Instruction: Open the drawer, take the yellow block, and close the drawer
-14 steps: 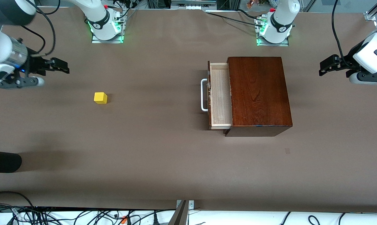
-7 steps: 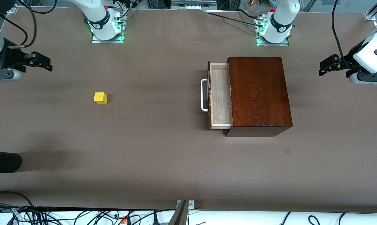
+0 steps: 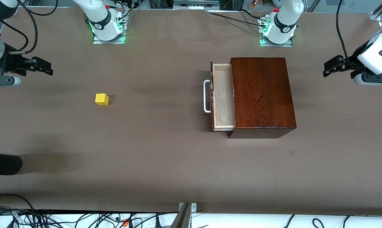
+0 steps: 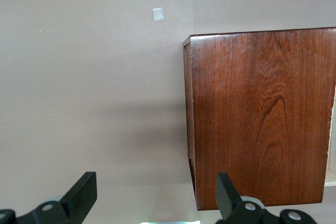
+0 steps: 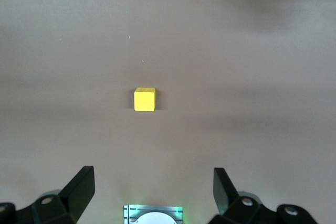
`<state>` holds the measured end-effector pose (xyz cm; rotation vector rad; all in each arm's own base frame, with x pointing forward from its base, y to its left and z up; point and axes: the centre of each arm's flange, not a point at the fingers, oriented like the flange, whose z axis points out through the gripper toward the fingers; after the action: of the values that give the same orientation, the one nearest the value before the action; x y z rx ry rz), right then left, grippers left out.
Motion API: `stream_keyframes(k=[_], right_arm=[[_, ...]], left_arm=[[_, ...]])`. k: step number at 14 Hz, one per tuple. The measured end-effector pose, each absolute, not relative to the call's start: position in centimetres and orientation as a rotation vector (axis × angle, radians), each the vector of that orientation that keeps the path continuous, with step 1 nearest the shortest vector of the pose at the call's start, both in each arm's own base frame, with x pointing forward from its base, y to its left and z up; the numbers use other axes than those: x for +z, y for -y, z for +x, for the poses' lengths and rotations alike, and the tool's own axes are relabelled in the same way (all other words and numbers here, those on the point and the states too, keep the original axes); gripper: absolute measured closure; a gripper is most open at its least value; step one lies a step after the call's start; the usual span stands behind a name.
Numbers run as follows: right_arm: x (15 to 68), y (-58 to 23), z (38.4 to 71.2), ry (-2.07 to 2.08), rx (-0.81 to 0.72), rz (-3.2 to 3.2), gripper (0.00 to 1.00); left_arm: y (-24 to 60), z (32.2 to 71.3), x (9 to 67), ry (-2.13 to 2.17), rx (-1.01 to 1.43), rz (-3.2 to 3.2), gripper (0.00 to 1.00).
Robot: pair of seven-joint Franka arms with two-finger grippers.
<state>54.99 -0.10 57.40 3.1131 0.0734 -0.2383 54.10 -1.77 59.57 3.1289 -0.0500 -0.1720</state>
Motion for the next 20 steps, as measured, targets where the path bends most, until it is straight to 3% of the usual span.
stream_keyframes(k=[20], right_arm=[[58.07,0.21,56.15,0.007,-0.168,3.115,0.0]], left_arm=[[2.05,53.92,59.46,0.058,-0.195,3.128,0.0]])
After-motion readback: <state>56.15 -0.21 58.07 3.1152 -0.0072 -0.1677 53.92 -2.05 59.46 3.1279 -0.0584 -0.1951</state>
